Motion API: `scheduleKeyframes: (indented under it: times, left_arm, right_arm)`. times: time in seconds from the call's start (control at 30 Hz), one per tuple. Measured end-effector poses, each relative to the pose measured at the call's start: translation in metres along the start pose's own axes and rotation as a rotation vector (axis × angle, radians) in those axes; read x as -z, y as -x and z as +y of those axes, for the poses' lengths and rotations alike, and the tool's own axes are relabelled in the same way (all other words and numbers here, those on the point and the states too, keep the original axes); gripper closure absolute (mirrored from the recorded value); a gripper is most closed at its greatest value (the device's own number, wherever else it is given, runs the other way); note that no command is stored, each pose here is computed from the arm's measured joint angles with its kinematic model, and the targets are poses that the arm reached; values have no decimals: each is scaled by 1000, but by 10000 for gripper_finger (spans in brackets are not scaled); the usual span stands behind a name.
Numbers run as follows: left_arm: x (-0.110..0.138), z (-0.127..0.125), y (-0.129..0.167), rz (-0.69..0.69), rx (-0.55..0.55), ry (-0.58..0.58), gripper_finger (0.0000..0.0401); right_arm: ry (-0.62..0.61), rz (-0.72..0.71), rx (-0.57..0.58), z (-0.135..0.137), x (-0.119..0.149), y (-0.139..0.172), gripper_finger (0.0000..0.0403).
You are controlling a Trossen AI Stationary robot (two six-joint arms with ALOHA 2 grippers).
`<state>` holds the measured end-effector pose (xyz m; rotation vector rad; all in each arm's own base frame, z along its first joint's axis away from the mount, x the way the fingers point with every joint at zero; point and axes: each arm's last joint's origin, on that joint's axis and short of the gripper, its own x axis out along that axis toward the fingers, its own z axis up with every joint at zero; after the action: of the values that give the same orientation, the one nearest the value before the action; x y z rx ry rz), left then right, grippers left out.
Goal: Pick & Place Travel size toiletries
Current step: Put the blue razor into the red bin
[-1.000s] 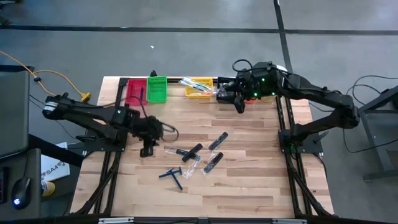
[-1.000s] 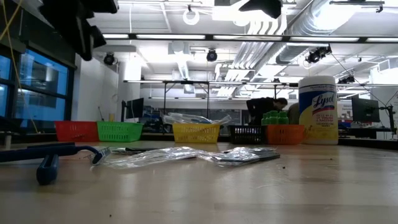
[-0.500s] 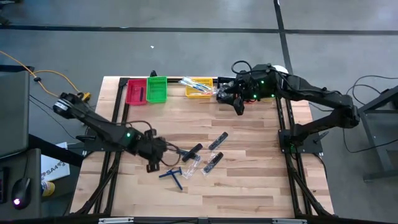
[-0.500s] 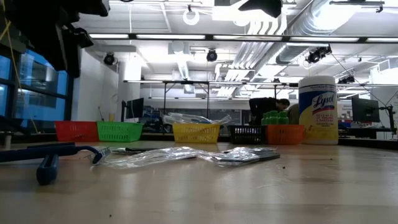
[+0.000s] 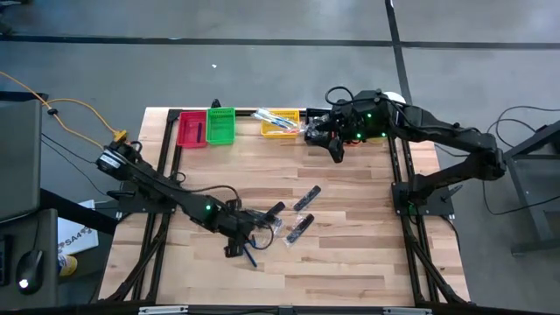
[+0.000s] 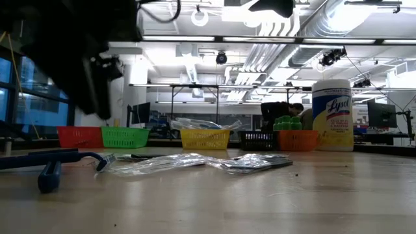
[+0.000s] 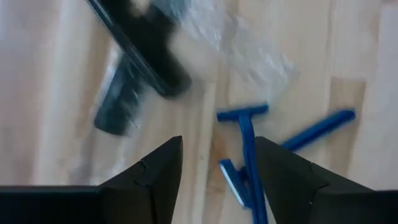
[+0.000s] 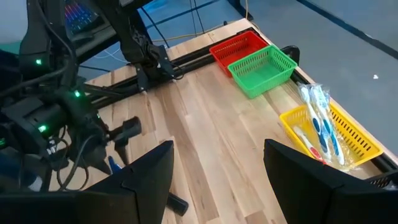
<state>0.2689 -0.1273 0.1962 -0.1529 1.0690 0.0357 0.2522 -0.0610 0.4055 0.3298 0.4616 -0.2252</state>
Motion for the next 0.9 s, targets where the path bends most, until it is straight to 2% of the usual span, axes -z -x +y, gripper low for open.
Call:
scheduleKeyframes:
  times: [0.13,0.23,0.47,0.63,0.9]
  left_arm:
    - [3,-4,-12,57,53,-41,210]
    - [-1,-8,-14,35,107,-50,210]
    - [-1,-8,-14,31,106,-12,210]
    - [-2,-13,-17,-5,103,-44,210]
    - [4,-12,-34,53,61,-23,210]
  right_arm:
    - [25,0,0,0,0,0,165]
    - [49,0,0,0,0,0,165]
    - [84,-8,-2,0,-1,0,165]
    - [104,-9,-3,0,-1,0,165]
    - [105,-10,-3,0,-1,0,165]
